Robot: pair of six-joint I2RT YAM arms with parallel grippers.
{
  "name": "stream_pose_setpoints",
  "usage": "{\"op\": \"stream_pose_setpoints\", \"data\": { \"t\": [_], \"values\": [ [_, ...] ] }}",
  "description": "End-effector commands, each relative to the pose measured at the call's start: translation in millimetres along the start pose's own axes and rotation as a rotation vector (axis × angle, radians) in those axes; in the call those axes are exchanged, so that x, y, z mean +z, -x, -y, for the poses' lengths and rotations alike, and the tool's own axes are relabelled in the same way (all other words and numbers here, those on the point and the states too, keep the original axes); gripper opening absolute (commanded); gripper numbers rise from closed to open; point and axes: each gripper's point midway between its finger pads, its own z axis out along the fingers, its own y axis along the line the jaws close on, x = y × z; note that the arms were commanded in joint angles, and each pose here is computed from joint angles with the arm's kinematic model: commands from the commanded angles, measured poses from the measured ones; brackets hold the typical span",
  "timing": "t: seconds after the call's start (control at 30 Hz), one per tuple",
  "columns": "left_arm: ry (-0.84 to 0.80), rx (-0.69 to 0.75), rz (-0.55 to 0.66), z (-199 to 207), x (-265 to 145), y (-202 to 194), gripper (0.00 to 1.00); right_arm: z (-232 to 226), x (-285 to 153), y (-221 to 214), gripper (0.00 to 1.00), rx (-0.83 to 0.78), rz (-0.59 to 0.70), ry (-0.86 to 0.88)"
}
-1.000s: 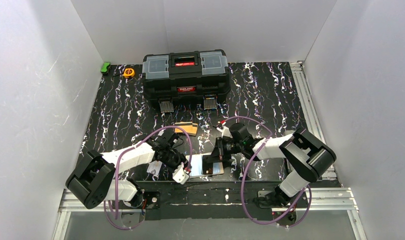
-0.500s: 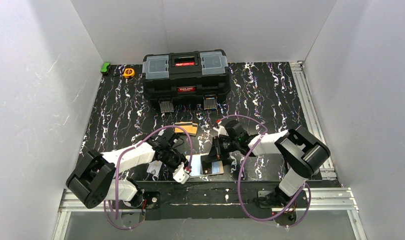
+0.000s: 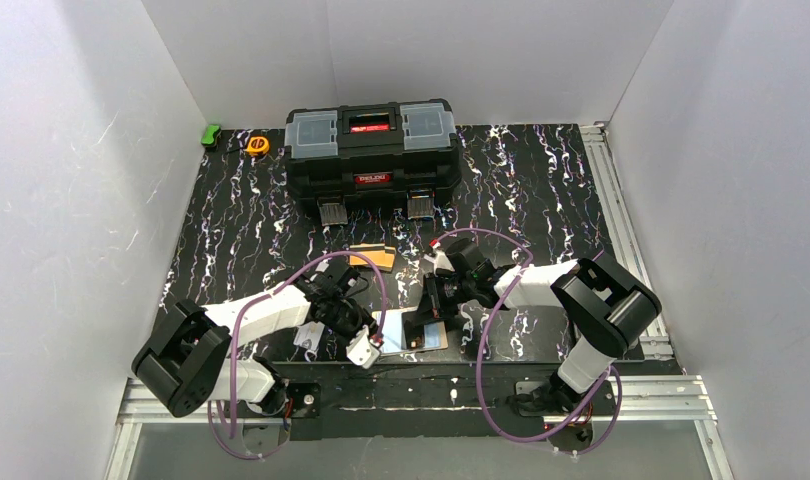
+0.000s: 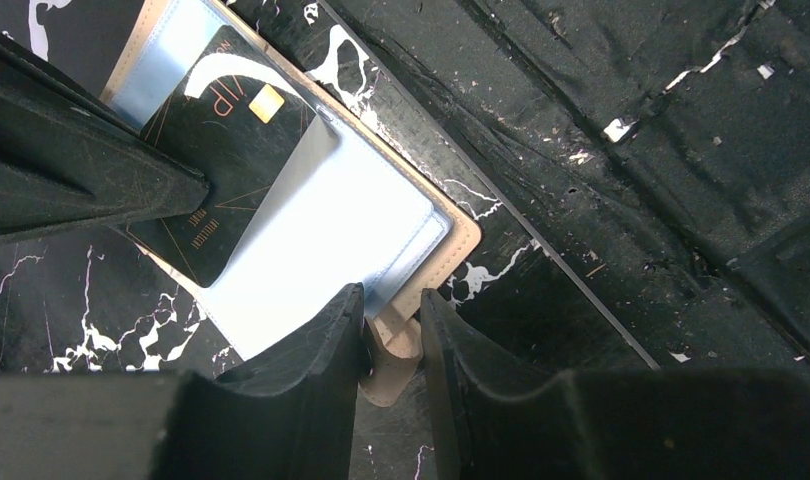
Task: Put the credit cards into the card holder
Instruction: Insert the credit card into the card holder.
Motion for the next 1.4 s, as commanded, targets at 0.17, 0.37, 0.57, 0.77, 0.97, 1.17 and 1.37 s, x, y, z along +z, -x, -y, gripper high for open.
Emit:
{"op": "stream_pose_setpoints", "data": {
  "t": [0.17,0.37,0.57,0.77,0.97,1.17,1.37],
  "values": [
    [-0.018,-0.018,0.037,6,0,11,0.25,27,-4,-31,0.09,0.061,-0.056,-0.112],
    [-0.023,-0.015,0.036,7,1,11,0.25,19,1,-19,0.09,0.025,-0.069,-0.097],
    [-0.026,0.003,0.024,7,2,8,0.25,14,5,-15,0.09,0.007,-0.089,-0.087],
    [-0.023,0.008,0.017,6,3,6,0.24,14,7,-19,0.09,-0.008,-0.127,-0.079],
    [-0.022,0.009,0.018,6,2,7,0.24,14,7,-16,0.38,-0.027,-0.142,-0.127],
    [-0.019,0.005,0.014,6,2,6,0.23,9,-5,-11,0.64,-0.058,-0.101,-0.213],
    [0.014,-0.006,-0.016,2,1,1,0.18,8,-16,-10,0.77,-0.086,-0.106,-0.34]
  ]
}}
